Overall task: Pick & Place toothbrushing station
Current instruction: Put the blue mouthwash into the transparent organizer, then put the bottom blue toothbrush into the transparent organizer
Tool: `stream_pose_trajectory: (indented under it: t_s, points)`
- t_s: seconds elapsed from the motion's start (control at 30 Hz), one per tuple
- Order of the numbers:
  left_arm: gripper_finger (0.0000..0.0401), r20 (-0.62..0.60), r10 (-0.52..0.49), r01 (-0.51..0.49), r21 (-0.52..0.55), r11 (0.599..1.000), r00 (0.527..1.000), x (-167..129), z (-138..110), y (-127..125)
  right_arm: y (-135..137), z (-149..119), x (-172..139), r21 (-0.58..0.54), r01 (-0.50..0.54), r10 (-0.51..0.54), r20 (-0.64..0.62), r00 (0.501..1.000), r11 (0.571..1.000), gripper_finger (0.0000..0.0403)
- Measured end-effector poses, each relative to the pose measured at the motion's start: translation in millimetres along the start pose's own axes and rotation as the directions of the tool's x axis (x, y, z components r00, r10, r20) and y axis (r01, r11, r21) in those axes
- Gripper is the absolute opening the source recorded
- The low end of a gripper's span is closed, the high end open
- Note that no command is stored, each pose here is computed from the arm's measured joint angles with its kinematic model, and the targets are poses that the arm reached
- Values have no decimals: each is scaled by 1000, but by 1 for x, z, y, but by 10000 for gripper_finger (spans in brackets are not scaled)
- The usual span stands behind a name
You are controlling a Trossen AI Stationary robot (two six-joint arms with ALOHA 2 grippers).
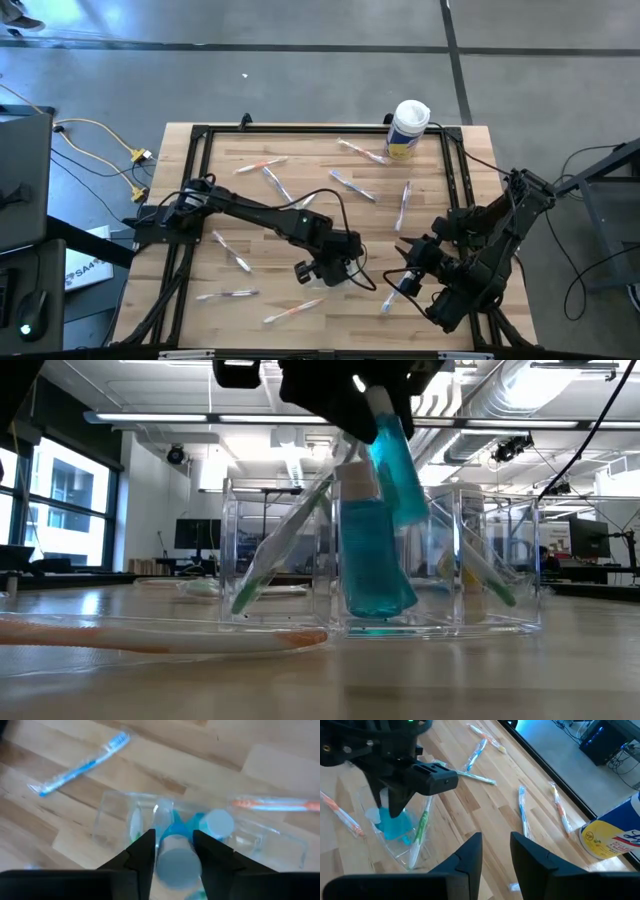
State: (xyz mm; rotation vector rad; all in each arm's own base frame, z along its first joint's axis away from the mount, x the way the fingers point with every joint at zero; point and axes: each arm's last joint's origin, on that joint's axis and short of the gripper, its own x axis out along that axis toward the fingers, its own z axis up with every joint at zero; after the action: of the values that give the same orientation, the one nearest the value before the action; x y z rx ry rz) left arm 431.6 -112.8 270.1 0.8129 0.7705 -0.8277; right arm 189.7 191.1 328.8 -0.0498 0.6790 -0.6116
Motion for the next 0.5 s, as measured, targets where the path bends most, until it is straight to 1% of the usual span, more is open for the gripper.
stream_pose_trajectory:
  t_s: [0.1,0.4,0.5]
  points:
    - [140,8,8,-8,2,1000,1000,0,1,1,0,0,0,0,0,0,0,1000,1000,93]
    - [146,12,21,-21,3,1000,1000,0,1,2,0,-1,0,0,-4,4,-18,1000,1000,93]
    - [146,-14,44,-44,1,999,999,0,1,3,0,-1,0,0,-4,4,-18,1000,1000,93]
